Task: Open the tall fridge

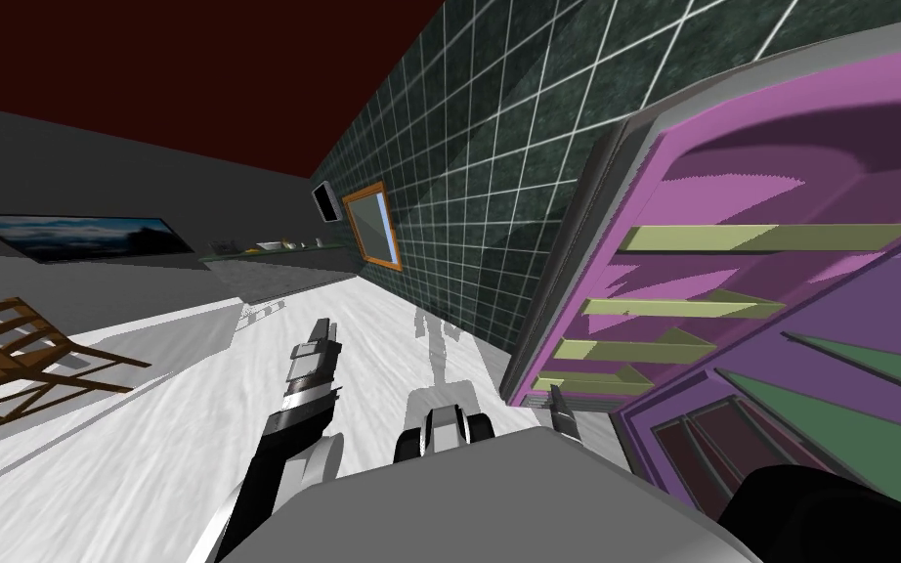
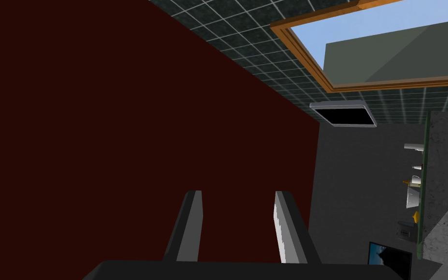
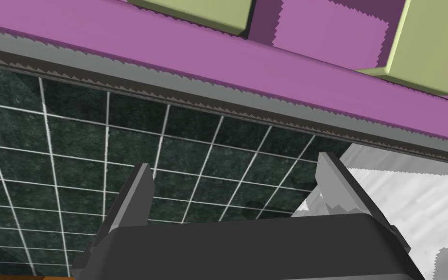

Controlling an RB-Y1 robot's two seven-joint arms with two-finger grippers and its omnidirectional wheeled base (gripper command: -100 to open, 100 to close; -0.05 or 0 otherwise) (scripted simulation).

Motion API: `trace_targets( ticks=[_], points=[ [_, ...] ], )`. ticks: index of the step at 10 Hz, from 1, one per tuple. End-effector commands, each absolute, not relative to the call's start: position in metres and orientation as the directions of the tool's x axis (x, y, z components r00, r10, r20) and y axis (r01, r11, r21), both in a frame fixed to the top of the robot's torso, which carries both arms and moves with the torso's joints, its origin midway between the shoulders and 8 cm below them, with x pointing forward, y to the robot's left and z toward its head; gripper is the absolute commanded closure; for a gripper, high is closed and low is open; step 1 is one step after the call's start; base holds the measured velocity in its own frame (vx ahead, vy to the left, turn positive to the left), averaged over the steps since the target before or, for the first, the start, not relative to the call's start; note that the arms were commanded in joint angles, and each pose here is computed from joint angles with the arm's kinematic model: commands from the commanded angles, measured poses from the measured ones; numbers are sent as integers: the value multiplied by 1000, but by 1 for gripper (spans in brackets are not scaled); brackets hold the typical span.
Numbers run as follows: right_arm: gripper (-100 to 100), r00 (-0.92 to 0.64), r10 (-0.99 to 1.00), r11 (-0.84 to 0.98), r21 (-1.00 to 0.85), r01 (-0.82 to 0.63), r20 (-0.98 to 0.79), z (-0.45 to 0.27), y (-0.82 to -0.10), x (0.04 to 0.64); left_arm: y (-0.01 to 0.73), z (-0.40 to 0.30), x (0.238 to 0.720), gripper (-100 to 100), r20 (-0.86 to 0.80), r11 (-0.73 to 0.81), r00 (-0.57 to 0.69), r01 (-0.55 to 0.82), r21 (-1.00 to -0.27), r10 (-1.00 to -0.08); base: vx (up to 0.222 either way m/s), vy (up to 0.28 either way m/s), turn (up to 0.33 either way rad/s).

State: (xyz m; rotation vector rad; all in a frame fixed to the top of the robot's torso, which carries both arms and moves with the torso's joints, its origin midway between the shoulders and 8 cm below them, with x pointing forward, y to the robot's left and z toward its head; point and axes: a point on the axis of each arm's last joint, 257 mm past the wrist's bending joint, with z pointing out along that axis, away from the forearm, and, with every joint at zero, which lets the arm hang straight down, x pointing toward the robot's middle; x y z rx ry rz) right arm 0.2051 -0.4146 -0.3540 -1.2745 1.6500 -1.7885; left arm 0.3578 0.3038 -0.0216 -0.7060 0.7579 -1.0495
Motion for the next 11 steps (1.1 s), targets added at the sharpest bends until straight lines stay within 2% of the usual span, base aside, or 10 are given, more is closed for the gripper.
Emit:
trace_targets(
  ticks=[1, 5, 11],
  points=[
    [-100, -481, -768, -291, -899, -326, 423, -355, -414, 207, 304, -22, 358, 0, -204, 335, 303, 486, -807, -931, 0, 0, 0],
    [-100, -484, -764, -293, -897, -330, 428, -344, -425, 196, 304, -22, 358, 0, -204, 335, 303, 486, -807, -931, 40, -20, 6],
    [-100, -484, -763, -294, -897, -330, 428, -310, -446, 170, 304, -22, 358, 0, -203, 335, 303, 486, -807, -931, 47, 43, 0]
  ],
)
